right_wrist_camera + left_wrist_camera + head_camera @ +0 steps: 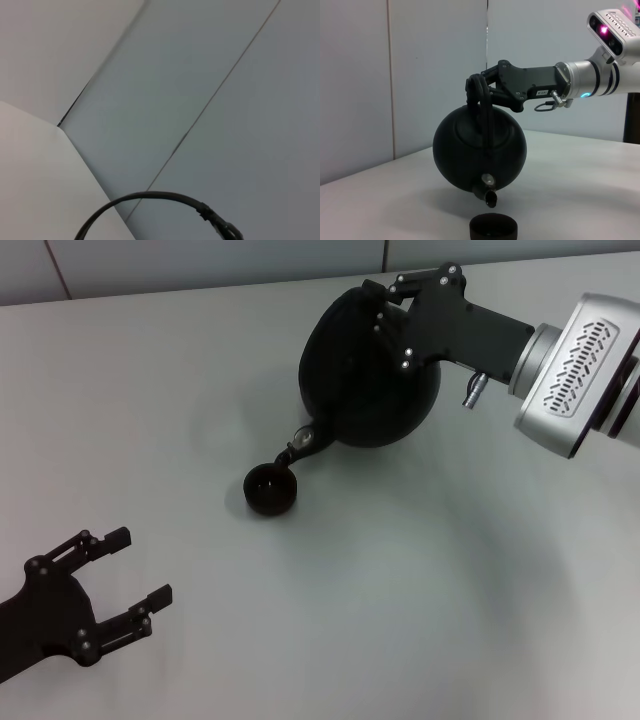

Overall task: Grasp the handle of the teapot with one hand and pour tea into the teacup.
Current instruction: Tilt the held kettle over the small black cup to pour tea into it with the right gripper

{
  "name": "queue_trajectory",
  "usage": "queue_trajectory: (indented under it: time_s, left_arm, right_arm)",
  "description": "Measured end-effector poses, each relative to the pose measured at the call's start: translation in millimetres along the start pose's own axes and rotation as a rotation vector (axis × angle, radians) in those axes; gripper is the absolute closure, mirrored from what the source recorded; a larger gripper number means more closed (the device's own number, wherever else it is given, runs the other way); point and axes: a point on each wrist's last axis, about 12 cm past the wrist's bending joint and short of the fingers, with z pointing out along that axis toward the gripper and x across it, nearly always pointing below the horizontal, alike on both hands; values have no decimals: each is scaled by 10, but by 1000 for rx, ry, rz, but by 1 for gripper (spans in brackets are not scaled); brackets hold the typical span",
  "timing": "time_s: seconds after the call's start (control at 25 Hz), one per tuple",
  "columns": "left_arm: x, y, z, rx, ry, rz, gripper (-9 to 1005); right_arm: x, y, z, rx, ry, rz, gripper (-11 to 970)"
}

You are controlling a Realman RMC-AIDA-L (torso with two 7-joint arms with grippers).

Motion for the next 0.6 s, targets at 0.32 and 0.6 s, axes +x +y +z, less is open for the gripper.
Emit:
queue_trajectory:
  time_s: [0.32, 0.6]
  left_arm:
    - [5, -10, 14, 3, -3, -5, 195]
    - [7, -12, 17, 3, -4, 0, 195]
  right_arm:
    - [-1, 2, 1, -2, 0, -21, 874]
    - [-13, 5, 22, -13, -5, -50, 876]
